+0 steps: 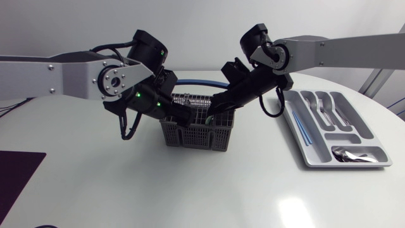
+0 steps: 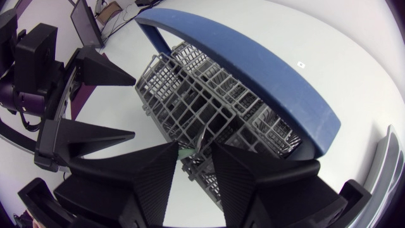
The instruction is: Unload the cutlery basket into the drawer organizer.
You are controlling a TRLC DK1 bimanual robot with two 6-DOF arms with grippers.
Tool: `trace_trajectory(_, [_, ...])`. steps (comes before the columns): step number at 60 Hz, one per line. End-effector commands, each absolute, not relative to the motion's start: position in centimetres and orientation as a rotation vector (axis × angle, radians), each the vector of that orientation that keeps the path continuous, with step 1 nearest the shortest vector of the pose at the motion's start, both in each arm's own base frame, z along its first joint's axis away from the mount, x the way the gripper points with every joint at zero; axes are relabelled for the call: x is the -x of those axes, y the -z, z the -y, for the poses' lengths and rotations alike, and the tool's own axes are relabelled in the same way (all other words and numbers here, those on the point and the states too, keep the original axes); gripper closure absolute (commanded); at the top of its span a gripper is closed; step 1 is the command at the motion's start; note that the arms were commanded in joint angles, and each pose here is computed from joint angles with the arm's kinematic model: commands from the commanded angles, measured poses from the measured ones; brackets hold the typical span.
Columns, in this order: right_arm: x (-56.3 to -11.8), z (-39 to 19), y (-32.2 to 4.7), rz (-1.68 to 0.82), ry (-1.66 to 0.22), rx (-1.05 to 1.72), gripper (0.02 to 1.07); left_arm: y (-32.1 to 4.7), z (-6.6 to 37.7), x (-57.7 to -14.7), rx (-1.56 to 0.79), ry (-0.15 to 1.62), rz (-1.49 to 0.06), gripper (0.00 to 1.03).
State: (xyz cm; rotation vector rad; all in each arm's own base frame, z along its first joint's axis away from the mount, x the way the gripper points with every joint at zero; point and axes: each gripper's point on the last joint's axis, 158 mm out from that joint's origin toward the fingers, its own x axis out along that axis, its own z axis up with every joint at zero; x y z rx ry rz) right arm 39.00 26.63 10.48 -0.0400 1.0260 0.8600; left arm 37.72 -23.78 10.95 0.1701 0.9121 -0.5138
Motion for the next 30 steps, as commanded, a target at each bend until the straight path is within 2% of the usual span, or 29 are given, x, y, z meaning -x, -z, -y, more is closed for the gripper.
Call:
trace_trajectory(1, [-39.40,-27.23,-9.79,-1.037,-0.848,0.024,0.70,-9.52,23.31,-37.43,-0.196,0.517,-0.937,0.04])
trace_trajectory(20, [-39.80,-27.39,-9.19,-1.026,-0.833,0.029,0.81,-9.16,23.42,-37.22,-0.204,0.524,-0.937,0.04])
trace_trajectory(30, [-39.80,-27.44,-9.13,-1.026,-0.833,0.030,0.95,-9.10,23.48,-37.19,-0.206,0.526,-0.938,0.04])
